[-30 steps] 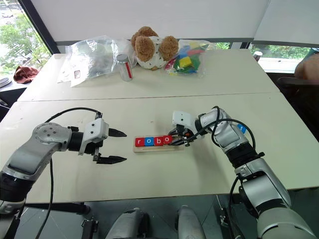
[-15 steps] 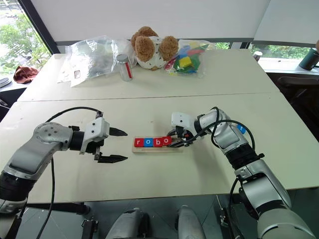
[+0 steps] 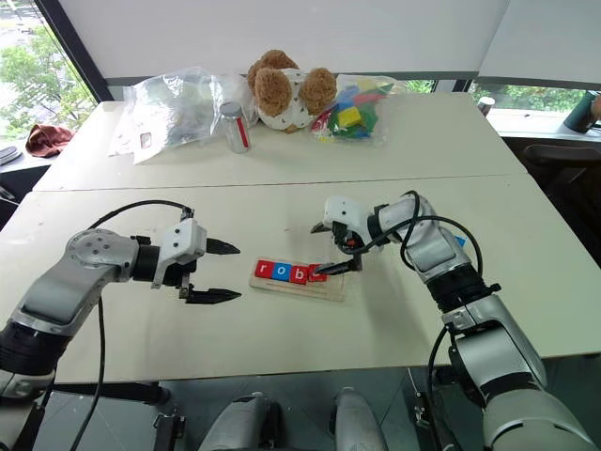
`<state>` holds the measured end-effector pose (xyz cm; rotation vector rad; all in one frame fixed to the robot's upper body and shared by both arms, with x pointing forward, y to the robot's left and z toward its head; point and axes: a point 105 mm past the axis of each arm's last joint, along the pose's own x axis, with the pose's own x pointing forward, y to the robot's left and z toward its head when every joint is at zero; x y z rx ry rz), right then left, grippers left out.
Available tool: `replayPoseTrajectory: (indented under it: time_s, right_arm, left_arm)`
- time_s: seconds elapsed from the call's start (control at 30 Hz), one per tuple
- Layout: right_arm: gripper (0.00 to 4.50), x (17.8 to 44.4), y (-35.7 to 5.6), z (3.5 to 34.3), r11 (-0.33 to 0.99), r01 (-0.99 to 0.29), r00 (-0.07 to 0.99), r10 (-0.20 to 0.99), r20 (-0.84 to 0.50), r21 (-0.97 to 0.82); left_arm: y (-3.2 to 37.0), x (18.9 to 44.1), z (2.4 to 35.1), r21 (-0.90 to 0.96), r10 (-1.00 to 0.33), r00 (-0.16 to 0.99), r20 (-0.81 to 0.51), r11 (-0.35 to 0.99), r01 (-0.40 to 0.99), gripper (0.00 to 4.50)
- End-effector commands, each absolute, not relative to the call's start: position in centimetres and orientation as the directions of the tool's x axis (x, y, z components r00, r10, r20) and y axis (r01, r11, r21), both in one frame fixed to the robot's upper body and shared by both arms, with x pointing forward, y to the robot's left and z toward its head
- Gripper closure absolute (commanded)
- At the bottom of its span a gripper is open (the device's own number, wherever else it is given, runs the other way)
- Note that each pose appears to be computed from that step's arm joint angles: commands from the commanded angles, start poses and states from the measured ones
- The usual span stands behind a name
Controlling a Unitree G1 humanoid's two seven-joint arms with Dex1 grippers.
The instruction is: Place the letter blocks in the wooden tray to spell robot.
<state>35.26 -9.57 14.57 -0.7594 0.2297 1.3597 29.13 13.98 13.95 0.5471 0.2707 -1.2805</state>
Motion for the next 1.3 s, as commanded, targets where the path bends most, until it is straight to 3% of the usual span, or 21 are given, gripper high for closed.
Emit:
replayPoseTrajectory:
  time_s: [0.03, 0.23, 0.73, 1.13, 1.2, 1.3]
  right_arm:
    - [0.06, 36.3, -9.8, 17.3, 0.097, -0.908, 0.304, 0.822, -0.482, -0.408]
    - [0.06, 38.5, -10.6, 15.7, 0.162, -0.872, 0.407, 0.765, -0.499, -0.462]
    - [0.06, 36.8, -10.2, 13.1, 0.058, -0.919, 0.289, 0.771, -0.567, -0.389]
    - [0.06, 35.6, -9.4, 13.5, 0.036, -0.929, 0.25, 0.795, -0.552, -0.369]
    - [0.06, 35.7, -9.4, 13.5, 0.048, -0.924, 0.266, 0.794, -0.547, -0.379]
    - [0.06, 37.9, -10.8, 15.7, 0.206, -0.863, 0.435, 0.769, -0.468, -0.462]
  left_arm:
    - [13.5, 29.1, 14.7, 0.26, -0.839, 0.267, -0.474, 0.156, 0.953, 0.0]
    - [13.2, 29.1, 14.5, 0.255, -0.843, 0.258, -0.473, 0.149, 0.955, 0.0]
    - [13.1, 29.0, 14.4, 0.247, -0.844, 0.267, -0.465, 0.166, 0.955, 0.0]
    - [13.0, 29.2, 14.4, 0.25, -0.846, 0.268, -0.461, 0.167, 0.954, 0.0]
    - [12.9, 29.2, 14.4, 0.251, -0.846, 0.268, -0.46, 0.165, 0.954, 0.0]
    - [12.7, 29.3, 14.8, 0.254, -0.856, 0.268, -0.442, 0.166, 0.953, 0.0]
